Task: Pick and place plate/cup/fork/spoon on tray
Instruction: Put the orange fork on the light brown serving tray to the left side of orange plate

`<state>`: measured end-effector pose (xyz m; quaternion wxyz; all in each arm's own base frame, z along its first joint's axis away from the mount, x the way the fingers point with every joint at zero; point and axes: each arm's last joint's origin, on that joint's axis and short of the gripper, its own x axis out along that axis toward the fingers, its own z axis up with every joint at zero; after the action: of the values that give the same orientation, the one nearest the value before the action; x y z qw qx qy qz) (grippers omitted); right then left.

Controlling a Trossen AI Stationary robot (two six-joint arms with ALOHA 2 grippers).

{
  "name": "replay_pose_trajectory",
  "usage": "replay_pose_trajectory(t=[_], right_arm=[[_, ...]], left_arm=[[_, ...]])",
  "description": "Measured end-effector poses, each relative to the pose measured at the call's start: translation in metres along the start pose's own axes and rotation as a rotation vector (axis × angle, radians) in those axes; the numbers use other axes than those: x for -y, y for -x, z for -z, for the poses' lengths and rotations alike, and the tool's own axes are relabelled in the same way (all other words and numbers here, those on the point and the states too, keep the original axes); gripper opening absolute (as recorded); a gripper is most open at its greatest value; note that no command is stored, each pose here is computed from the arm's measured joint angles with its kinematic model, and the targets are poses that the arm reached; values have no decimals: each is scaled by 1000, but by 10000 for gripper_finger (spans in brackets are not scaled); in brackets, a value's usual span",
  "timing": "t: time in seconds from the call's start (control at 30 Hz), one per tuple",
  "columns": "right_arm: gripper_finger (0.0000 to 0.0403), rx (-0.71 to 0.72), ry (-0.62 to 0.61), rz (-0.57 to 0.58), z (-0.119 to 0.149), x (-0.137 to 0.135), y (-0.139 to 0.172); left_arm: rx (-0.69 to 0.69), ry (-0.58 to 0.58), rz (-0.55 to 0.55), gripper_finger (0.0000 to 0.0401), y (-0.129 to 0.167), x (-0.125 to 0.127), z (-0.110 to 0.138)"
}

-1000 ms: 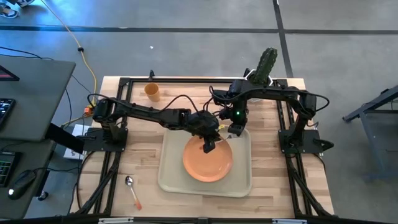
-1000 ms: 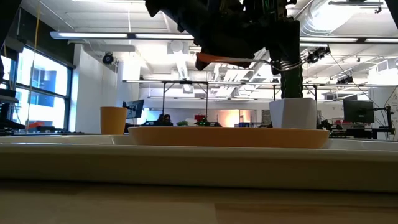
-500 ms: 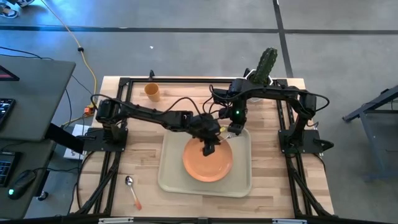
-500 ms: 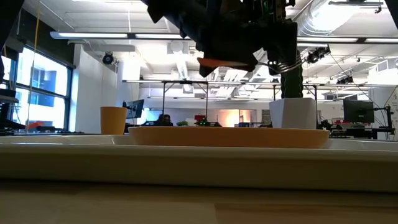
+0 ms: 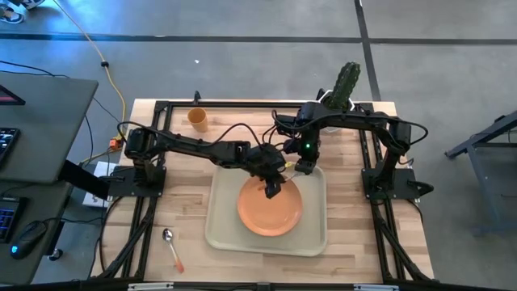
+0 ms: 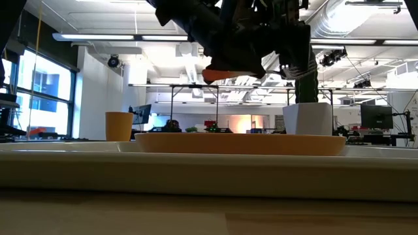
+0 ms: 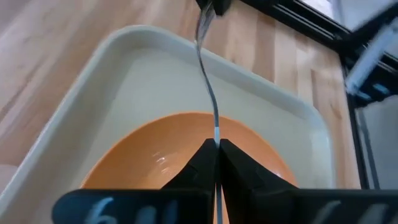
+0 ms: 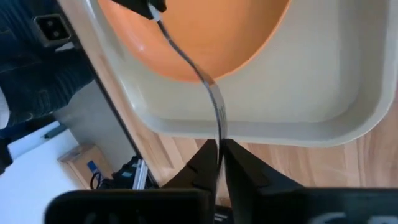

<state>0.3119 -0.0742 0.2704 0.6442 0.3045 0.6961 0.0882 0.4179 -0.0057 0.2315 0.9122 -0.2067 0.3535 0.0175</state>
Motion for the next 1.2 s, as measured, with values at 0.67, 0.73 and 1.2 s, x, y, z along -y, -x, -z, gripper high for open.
replay_pose_trajectory(t=[0.67, 0.73, 1.2], right_arm=[[129, 762, -206, 371, 67, -14, 102], [129, 809, -201, 381, 76, -21, 106], [129, 878, -141, 381, 85, -42, 106]], left_arm=[[316, 701, -312, 1, 104, 12, 113], [374, 761, -313, 1, 109, 12, 141], [426, 860, -351, 1, 92, 10, 215]])
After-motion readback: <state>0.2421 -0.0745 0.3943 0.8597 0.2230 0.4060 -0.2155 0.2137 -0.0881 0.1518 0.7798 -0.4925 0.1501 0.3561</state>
